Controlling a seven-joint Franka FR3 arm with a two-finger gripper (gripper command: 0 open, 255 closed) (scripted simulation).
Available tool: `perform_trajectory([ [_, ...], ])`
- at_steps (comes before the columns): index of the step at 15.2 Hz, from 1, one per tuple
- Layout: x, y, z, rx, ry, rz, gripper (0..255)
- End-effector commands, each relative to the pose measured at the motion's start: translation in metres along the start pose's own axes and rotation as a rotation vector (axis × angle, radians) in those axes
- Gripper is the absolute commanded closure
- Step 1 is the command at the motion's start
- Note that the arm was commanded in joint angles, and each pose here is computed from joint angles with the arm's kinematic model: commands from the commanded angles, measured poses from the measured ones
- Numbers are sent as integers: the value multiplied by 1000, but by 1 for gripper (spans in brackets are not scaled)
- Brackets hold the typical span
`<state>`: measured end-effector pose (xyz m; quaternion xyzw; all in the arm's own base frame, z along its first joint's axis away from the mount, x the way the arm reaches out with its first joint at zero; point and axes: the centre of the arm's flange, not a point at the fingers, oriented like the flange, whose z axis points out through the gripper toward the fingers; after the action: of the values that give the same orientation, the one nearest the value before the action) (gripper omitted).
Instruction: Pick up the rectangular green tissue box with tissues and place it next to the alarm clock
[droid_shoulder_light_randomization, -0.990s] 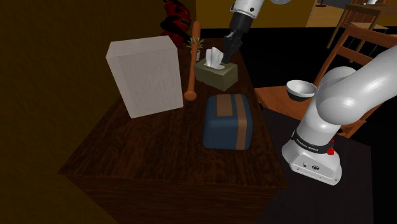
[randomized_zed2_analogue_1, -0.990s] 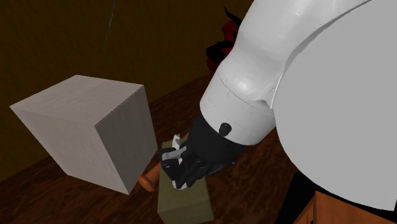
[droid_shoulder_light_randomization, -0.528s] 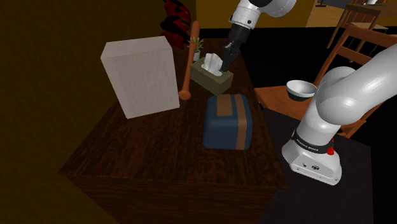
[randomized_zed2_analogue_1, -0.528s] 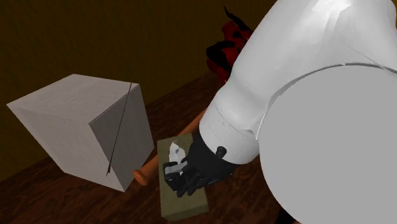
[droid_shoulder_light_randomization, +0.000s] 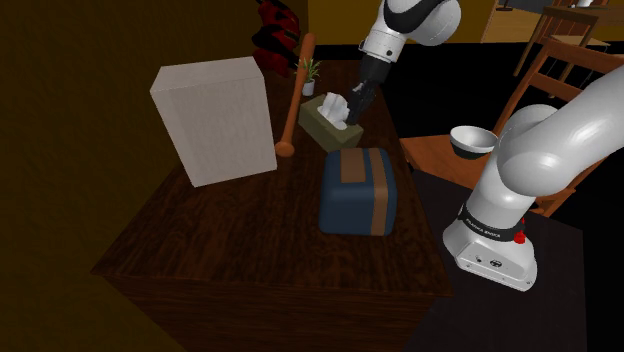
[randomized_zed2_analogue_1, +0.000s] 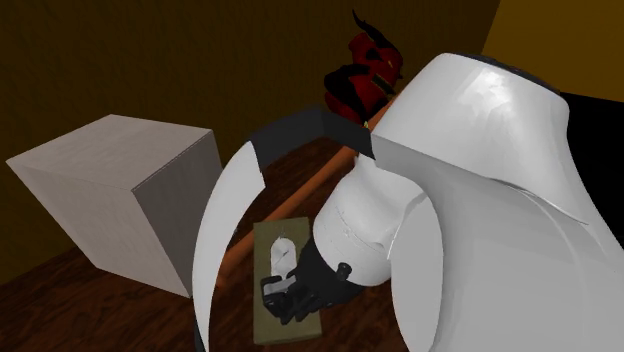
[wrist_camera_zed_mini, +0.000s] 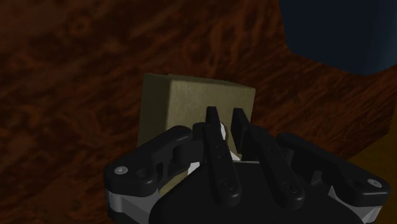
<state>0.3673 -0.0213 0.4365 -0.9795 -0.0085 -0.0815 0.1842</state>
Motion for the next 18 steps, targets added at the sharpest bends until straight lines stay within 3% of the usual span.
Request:
perform_trajectory([
  [1,0,1,1,0,1,0,255],
  [6,0,1,1,0,1,0,255],
  [7,0,1,1,0,1,0,0],
  [12,0,1,1,0,1,0,0],
  [16,0,1,-49,0,1,0,0],
  [18,0,1,-49,0,1,0,0],
])
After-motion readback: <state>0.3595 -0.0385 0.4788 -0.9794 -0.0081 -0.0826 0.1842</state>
